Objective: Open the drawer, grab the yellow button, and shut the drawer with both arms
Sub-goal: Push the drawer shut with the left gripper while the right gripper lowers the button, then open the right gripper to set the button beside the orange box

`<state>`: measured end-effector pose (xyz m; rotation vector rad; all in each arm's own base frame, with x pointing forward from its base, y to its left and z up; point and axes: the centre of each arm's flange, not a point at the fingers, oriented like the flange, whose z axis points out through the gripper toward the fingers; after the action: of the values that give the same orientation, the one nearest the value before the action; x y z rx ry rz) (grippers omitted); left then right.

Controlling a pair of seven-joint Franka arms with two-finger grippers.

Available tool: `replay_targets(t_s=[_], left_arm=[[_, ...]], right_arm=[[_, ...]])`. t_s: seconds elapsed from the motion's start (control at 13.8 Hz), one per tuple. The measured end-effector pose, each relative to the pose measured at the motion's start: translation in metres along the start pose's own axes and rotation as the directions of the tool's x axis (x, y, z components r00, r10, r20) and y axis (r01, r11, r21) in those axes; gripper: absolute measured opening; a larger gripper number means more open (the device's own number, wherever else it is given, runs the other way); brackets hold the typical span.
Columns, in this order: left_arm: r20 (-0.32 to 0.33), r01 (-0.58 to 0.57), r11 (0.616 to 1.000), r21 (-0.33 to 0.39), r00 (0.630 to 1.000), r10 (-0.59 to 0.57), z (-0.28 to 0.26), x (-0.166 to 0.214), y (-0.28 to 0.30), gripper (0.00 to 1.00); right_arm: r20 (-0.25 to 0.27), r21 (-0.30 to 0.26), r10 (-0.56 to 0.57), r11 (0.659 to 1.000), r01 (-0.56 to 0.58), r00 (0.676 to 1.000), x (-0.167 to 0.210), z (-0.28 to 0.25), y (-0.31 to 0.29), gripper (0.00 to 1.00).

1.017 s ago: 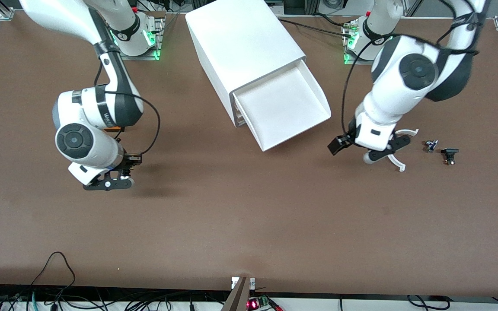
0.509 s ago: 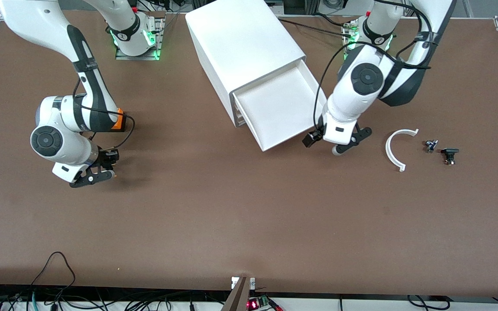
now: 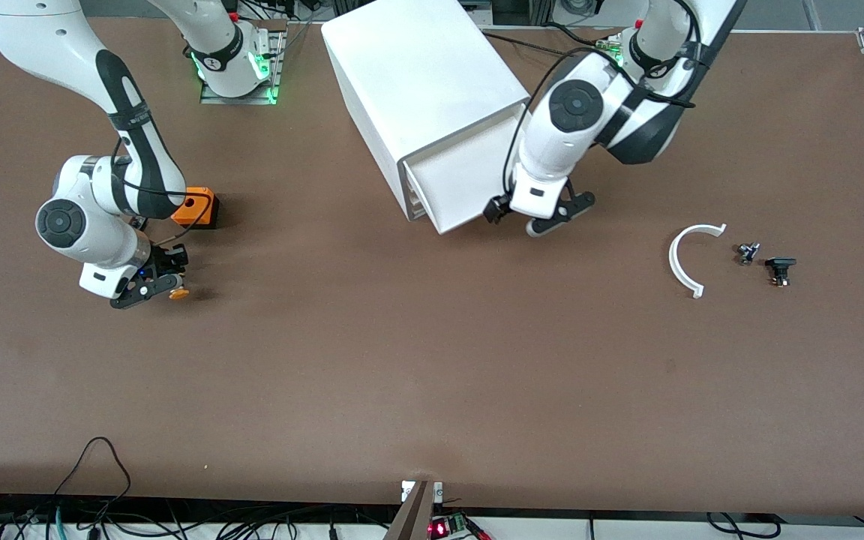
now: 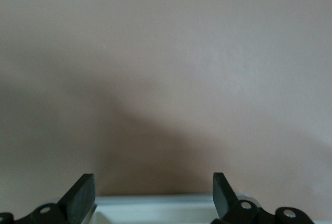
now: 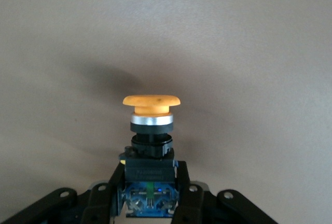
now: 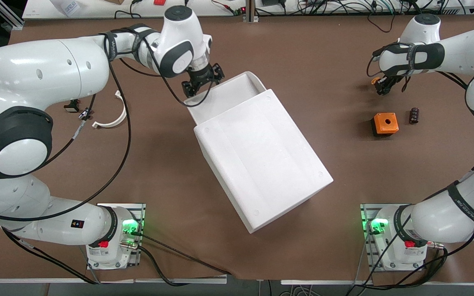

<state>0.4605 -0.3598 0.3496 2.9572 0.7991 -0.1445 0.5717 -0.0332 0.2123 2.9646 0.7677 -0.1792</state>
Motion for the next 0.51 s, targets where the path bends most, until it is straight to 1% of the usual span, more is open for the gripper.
replay_targets(t_s=[0.15,0.29,0.36,0.51], left_arm=[[0.011,-0.046,0.999,0.004,0.999,0.046,0.002,-0.027,0.008,1.00],[0.021,-0.082,0.997,0.016,0.996,0.081,0.005,-0.048,0.011,1.00],[0.025,-0.097,0.995,0.022,0.995,0.096,0.006,-0.057,0.012,1.00],[0.030,-0.119,0.993,0.028,0.993,0.118,0.009,-0.070,0.012,1.00]], right_arm=[[-0.005,-0.002,-0.064,0.998,0.064,0.998,0.001,-0.002,0.000,0.41],[-0.009,-0.002,-0.073,0.997,0.073,0.997,0.002,-0.005,-0.003,0.46],[-0.013,-0.003,-0.075,0.997,0.075,0.997,0.003,-0.006,-0.004,0.52],[-0.028,-0.002,-0.036,0.999,0.036,0.999,0.005,-0.012,-0.004,0.70]])
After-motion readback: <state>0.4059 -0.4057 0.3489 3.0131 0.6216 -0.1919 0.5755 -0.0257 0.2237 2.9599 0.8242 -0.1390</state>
